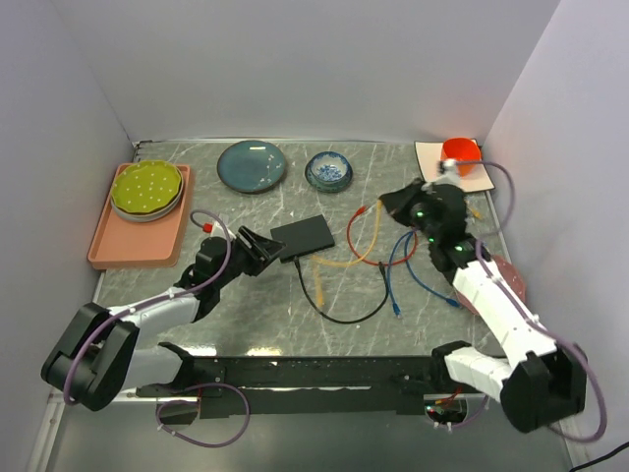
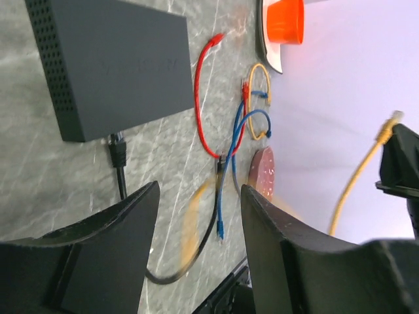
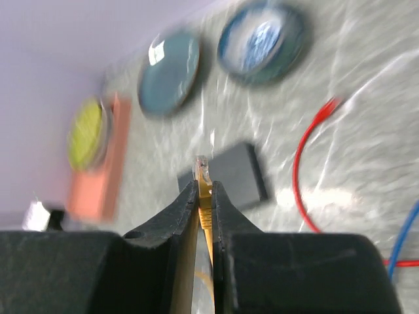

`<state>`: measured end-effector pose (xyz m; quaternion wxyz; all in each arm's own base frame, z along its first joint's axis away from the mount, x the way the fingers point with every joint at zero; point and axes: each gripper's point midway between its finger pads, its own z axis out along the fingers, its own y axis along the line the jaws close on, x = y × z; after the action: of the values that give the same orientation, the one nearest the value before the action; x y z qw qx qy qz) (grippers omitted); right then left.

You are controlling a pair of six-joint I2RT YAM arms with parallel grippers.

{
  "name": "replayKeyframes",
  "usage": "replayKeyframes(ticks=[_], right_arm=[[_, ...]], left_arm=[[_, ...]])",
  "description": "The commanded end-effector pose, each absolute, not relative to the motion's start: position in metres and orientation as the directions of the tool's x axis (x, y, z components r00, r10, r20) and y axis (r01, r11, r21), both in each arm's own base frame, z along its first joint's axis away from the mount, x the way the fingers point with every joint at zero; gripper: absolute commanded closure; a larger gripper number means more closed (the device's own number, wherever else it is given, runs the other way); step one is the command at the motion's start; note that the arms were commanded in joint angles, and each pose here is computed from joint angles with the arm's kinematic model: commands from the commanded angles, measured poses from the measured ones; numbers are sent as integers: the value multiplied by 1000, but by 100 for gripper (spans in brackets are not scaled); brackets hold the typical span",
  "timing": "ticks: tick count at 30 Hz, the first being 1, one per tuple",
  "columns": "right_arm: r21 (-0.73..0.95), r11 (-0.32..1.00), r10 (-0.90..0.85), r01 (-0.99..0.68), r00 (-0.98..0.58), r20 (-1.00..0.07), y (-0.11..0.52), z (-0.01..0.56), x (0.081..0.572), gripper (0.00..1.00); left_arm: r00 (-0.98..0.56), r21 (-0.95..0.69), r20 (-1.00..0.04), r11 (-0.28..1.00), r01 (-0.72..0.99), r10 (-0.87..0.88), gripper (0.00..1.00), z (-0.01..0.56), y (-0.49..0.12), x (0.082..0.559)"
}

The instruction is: Pull the plug from the switch port

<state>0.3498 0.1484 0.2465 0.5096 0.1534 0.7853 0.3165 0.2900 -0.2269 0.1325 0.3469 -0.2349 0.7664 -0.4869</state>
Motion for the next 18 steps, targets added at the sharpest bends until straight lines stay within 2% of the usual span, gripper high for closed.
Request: replayKeyframes(ticks=[1,4,6,12,15,18], right_arm=[[779,620,709,-94,-357,-608,119,281,347,100],[860,492,774,-134,-385,-503,116,291,350,100],[879,463,801,-111,-373,-468,110,287,349,100],[885,426,903,187,-27,-429,29,253,355,100],[874,352,907,335,106,-406,-19,234,357,100],[886,227,930,403,180,-320,-52,211,360,100]], left_arm=[[-648,-937,-295,344,54,-702,41,157,-231,284],[-653,-942,-290,330,65,-700,42,158,-231,280],[-652,-944,-287,321,69,-702,42,158,-230,278],[-660,-947,-261,318,35,-704,42,144,-227,270],[-659,-943,-266,331,27,-704,42,141,-225,269],[-659,-938,-280,347,31,-698,42,141,-225,270]])
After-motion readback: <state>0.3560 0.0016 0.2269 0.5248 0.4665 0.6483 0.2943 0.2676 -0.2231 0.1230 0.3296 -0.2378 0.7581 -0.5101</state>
